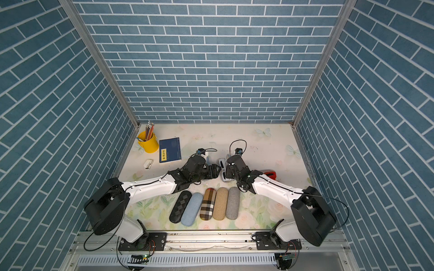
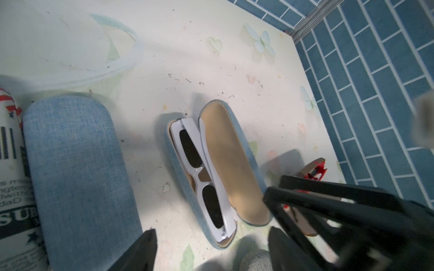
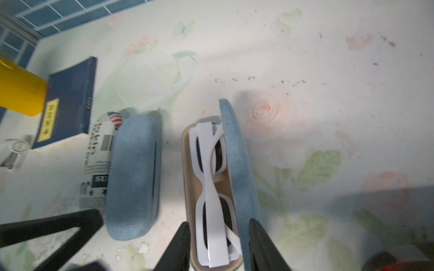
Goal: Close the glasses case
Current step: Move the glasses case to the center of the board, then close the glasses case at the center of the board.
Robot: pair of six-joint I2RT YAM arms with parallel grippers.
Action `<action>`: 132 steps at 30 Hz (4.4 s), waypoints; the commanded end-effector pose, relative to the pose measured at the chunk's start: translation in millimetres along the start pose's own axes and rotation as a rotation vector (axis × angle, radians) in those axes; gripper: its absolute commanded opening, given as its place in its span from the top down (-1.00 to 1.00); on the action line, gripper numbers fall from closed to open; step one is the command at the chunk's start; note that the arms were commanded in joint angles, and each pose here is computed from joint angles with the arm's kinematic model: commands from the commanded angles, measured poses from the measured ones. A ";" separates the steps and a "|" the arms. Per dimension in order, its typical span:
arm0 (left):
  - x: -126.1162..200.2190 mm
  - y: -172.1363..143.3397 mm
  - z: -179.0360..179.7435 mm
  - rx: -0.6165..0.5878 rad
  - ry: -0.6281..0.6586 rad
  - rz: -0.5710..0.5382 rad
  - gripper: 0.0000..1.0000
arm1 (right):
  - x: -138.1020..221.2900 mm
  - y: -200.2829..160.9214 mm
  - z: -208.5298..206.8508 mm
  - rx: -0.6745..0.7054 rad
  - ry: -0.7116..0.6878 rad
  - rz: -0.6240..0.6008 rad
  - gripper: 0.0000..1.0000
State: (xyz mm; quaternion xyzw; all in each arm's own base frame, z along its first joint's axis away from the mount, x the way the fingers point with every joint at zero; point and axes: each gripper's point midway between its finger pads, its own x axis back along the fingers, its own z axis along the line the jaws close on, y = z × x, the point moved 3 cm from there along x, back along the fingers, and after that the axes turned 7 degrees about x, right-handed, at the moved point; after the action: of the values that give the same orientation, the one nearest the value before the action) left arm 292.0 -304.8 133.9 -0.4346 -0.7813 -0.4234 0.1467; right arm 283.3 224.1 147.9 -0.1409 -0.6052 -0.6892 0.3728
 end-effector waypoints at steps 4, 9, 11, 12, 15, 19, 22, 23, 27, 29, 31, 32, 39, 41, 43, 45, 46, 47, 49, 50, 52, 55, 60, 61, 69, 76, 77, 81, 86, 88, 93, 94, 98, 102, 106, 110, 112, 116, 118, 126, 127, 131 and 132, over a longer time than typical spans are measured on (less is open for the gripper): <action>-14.3 -4.1 4.1 0.021 0.042 0.016 -0.24 | 15.0 8.5 -19.1 0.045 0.057 -0.016 0.12; -27.0 -7.1 4.8 0.032 0.058 0.030 -0.04 | 12.5 15.2 -45.5 -0.010 0.186 -0.040 0.16; -30.5 -7.4 4.8 0.037 0.059 0.031 0.06 | 11.9 17.4 -45.1 -0.008 0.264 -0.050 0.21; -32.9 -8.4 5.3 0.040 0.062 0.035 0.08 | 11.3 18.5 -44.1 -0.008 0.302 -0.058 0.22; -40.0 -10.4 5.6 0.037 0.072 0.048 0.19 | 7.8 17.8 -42.1 -0.017 0.390 -0.064 0.27; -48.0 -11.9 10.1 0.030 0.110 0.059 0.23 | 4.1 13.0 -36.2 -0.011 0.466 -0.057 0.31; -52.3 -11.9 11.5 0.027 0.126 0.062 0.29 | 5.9 12.3 -31.5 -0.004 0.509 -0.068 0.32; -54.0 -11.6 12.3 0.023 0.133 0.061 0.32 | 5.2 12.0 -31.4 -0.004 0.511 -0.067 0.33; -61.0 -12.7 16.3 0.018 0.160 0.068 0.41 | 2.2 4.7 -33.2 -0.014 0.512 -0.057 0.36; -63.5 -13.3 17.9 0.015 0.171 0.071 0.44 | 2.0 2.2 -33.1 -0.018 0.518 -0.058 0.36; -65.9 -13.5 20.0 0.008 0.187 0.075 0.44 | 0.9 -0.4 -34.0 -0.017 0.516 -0.052 0.36; -66.9 -13.3 20.7 0.003 0.197 0.077 0.45 | 0.9 -1.0 -34.0 -0.018 0.516 -0.050 0.36; -71.2 -11.0 27.2 0.002 0.221 0.075 0.45 | 0.7 -2.9 -34.3 -0.014 0.515 -0.047 0.36; -73.5 -11.5 28.6 0.002 0.225 0.078 0.45 | 0.4 -4.2 -34.6 -0.012 0.515 -0.045 0.36; -75.4 -10.3 29.3 0.006 0.224 0.074 0.46 | -0.3 -5.4 -35.2 -0.010 0.513 -0.041 0.36; -76.6 -9.3 29.1 0.004 0.222 0.071 0.46 | -1.0 -7.8 -34.9 -0.006 0.516 -0.036 0.36; -77.5 -8.9 29.6 0.003 0.223 0.071 0.47 | -1.4 -8.9 -35.0 -0.007 0.518 -0.033 0.36; -78.8 -8.4 29.6 0.003 0.224 0.072 0.50 | -1.7 -9.3 -35.4 -0.008 0.517 -0.032 0.36; -81.1 -8.4 31.0 0.000 0.229 0.075 0.53 | -2.3 -10.7 -34.7 -0.009 0.525 -0.031 0.37; -82.2 -8.2 31.2 -0.001 0.229 0.076 0.55 | -2.7 -11.5 -34.3 -0.010 0.530 -0.030 0.37; -84.3 -8.0 32.8 0.001 0.232 0.078 0.57 | -3.2 -13.4 -33.1 -0.011 0.544 -0.027 0.37; -86.1 -7.3 33.9 0.006 0.235 0.079 0.65 | -3.1 -16.4 -30.1 -0.011 0.577 -0.026 0.38; -88.1 -4.0 34.8 0.006 0.239 0.072 0.70 | -2.9 -20.3 -24.5 -0.031 0.638 -0.027 0.40; -88.5 -3.9 35.0 0.005 0.239 0.071 0.70 | -3.5 -21.0 -24.1 -0.036 0.643 -0.026 0.42; -88.4 -2.5 32.7 0.005 0.231 0.070 0.74 | -9.7 -25.0 -24.2 -0.054 0.656 -0.018 0.45; -88.5 -2.4 31.4 0.006 0.224 0.071 0.75 | -20.0 -27.4 -26.9 -0.069 0.638 0.003 0.49; -88.2 -2.3 31.2 0.005 0.222 0.070 0.75 | -21.3 -27.2 -27.3 -0.072 0.635 0.004 0.49; -87.5 -2.8 31.5 0.008 0.219 0.069 0.76 | -26.4 -26.6 -29.0 -0.083 0.618 0.011 0.49; -85.5 -2.4 30.1 0.011 0.209 0.066 0.76 | -30.8 -25.6 -28.6 -0.089 0.617 0.018 0.49; -85.7 -2.7 30.4 0.012 0.209 0.066 0.76 | -31.8 -25.1 -26.4 -0.090 0.623 0.017 0.49; -86.0 -2.9 30.8 0.009 0.209 0.068 0.78 | -37.9 -26.6 -22.2 -0.087 0.622 0.034 0.49; -86.0 -3.2 30.8 0.010 0.209 0.068 0.78 | -39.2 -27.9 -22.1 -0.088 0.620 0.040 0.49; -86.4 -4.1 31.2 0.011 0.206 0.069 0.83 | -44.2 -31.7 -20.6 -0.087 0.614 0.056 0.49; -86.6 -4.0 30.6 0.010 0.200 0.067 0.85 | -47.2 -33.4 -19.2 -0.083 0.609 0.064 0.50; -87.1 -3.8 29.4 0.010 0.192 0.066 0.86 | -51.1 -37.3 -17.7 -0.080 0.602 0.084 0.51; -87.6 -3.1 28.2 0.008 0.186 0.063 0.88 | -55.5 -41.5 -16.6 -0.072 0.589 0.101 0.51; -87.3 -2.9 28.0 0.008 0.184 0.062 0.88 | -57.5 -43.9 -15.2 -0.064 0.580 0.110 0.51; -87.3 -2.3 27.1 0.008 0.180 0.060 0.88 | -62.1 -48.2 -13.1 -0.055 0.567 0.128 0.51; -87.3 -2.3 26.4 0.007 0.175 0.060 0.88 | -63.6 -49.2 -11.8 -0.054 0.567 0.133 0.52; -85.9 -1.6 25.3 0.007 0.163 0.053 0.89 | -74.0 -56.2 -6.8 -0.028 0.526 0.176 0.52; -86.0 -1.8 25.0 0.005 0.161 0.054 0.89 | -76.5 -58.3 -6.4 -0.024 0.512 0.189 0.52; -85.1 -1.3 23.8 0.003 0.155 0.053 0.93 | -85.5 -65.6 -7.4 -0.013 0.459 0.226 0.54; -84.4 -1.2 23.6 0.003 0.154 0.051 0.94 | -87.2 -67.7 -7.7 -0.013 0.450 0.234 0.54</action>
State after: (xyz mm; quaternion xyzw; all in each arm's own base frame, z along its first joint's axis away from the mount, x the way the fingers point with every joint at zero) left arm 347.6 -312.8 53.2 -0.3913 -0.7486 -0.4659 0.2634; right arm 319.8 251.9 92.4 0.0391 -0.4677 -0.6987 0.5399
